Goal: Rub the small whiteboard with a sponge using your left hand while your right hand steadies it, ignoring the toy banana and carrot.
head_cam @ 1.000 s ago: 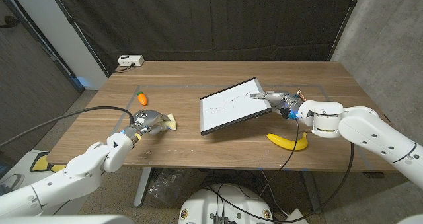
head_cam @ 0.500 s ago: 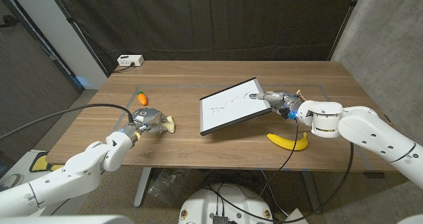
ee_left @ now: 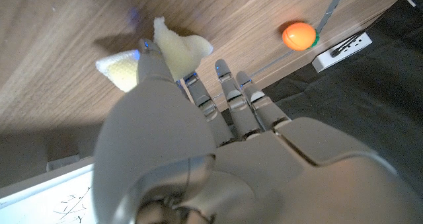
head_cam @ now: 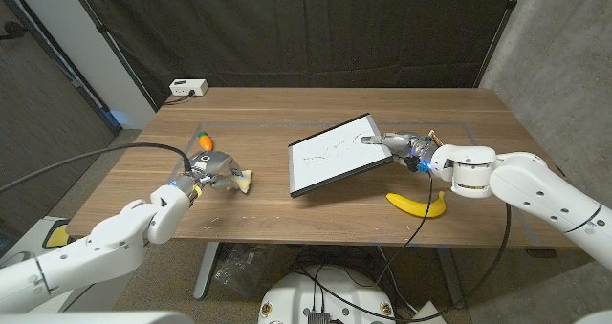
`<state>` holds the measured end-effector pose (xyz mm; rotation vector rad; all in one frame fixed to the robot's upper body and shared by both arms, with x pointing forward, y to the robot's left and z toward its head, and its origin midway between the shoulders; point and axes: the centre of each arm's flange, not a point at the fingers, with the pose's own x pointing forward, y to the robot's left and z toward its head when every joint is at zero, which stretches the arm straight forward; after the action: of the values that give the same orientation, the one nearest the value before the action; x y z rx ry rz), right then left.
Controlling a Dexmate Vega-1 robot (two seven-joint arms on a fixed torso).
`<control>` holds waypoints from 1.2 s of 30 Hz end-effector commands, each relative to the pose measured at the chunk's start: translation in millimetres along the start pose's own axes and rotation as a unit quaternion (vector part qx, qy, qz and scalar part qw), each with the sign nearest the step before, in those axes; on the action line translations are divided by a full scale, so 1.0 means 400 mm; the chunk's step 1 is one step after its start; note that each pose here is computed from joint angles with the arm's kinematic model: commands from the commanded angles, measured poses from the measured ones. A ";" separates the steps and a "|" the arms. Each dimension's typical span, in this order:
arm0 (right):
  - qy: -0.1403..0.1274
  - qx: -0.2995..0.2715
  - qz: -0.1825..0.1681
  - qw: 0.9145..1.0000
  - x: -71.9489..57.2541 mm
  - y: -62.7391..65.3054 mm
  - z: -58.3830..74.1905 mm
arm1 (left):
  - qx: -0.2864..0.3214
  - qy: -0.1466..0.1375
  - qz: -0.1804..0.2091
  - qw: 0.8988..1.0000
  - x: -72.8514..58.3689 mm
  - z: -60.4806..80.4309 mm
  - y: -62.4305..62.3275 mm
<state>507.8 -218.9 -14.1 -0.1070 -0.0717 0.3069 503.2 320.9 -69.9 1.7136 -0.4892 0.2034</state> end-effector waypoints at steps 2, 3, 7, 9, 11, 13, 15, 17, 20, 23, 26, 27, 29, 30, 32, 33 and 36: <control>0.002 -0.003 0.005 1.000 0.006 0.000 0.002 | 0.000 -0.002 0.022 1.000 -0.001 0.010 0.023; 0.002 -0.003 0.005 1.000 0.006 0.000 0.002 | -0.001 -0.002 0.024 1.000 -0.002 0.010 0.026; 0.001 -0.004 0.005 1.000 0.007 0.001 0.003 | 0.001 -0.003 0.036 0.999 -0.004 0.010 0.039; 0.001 -0.004 0.006 1.000 0.008 0.002 0.003 | 0.005 -0.001 0.041 0.999 -0.004 0.011 0.047; 0.001 -0.004 0.006 1.000 0.009 0.002 0.001 | 0.005 0.000 0.045 0.999 -0.003 0.010 0.054; 0.002 -0.003 0.006 1.000 0.011 0.002 -0.002 | 0.006 -0.001 0.048 0.999 -0.002 0.011 0.061; 0.001 -0.002 0.007 1.000 0.012 0.003 -0.003 | 0.007 -0.003 0.054 0.999 0.000 0.013 0.070; 0.000 -0.002 0.008 1.000 0.012 0.004 -0.004 | 0.009 -0.005 0.060 0.998 0.001 0.016 0.081; -0.002 -0.003 0.009 1.000 0.012 0.005 -0.003 | 0.013 -0.007 0.074 0.997 0.001 0.021 0.100; -0.003 -0.005 0.010 1.000 0.010 0.005 -0.003 | 0.010 -0.011 0.090 0.996 0.004 0.028 0.122; -0.002 -0.007 0.013 1.000 0.011 0.006 -0.004 | 0.015 -0.021 0.109 0.994 0.011 0.038 0.145; 0.000 -0.010 0.016 1.000 0.013 0.008 -0.005 | 0.015 -0.029 0.121 0.992 0.018 0.044 0.159; 0.001 -0.012 0.018 1.000 0.016 0.010 -0.005 | 0.016 -0.037 0.132 0.990 0.025 0.053 0.170; 0.001 -0.012 0.020 1.000 0.017 0.010 -0.006 | 0.017 -0.042 0.137 0.990 0.029 0.057 0.175; 0.003 -0.014 0.022 1.000 0.018 0.011 -0.007 | 0.019 -0.052 0.146 0.988 0.035 0.066 0.185; 0.004 -0.015 0.023 1.000 0.019 0.011 -0.008 | 0.021 -0.057 0.150 0.987 0.039 0.070 0.190; 0.006 -0.014 0.029 0.999 0.022 0.012 -0.012 | 0.029 -0.073 0.166 0.983 0.052 0.080 0.206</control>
<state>512.1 -214.2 -15.9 -0.1252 -0.0723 0.3391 483.6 295.6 -16.3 1.6920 -0.7237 0.3294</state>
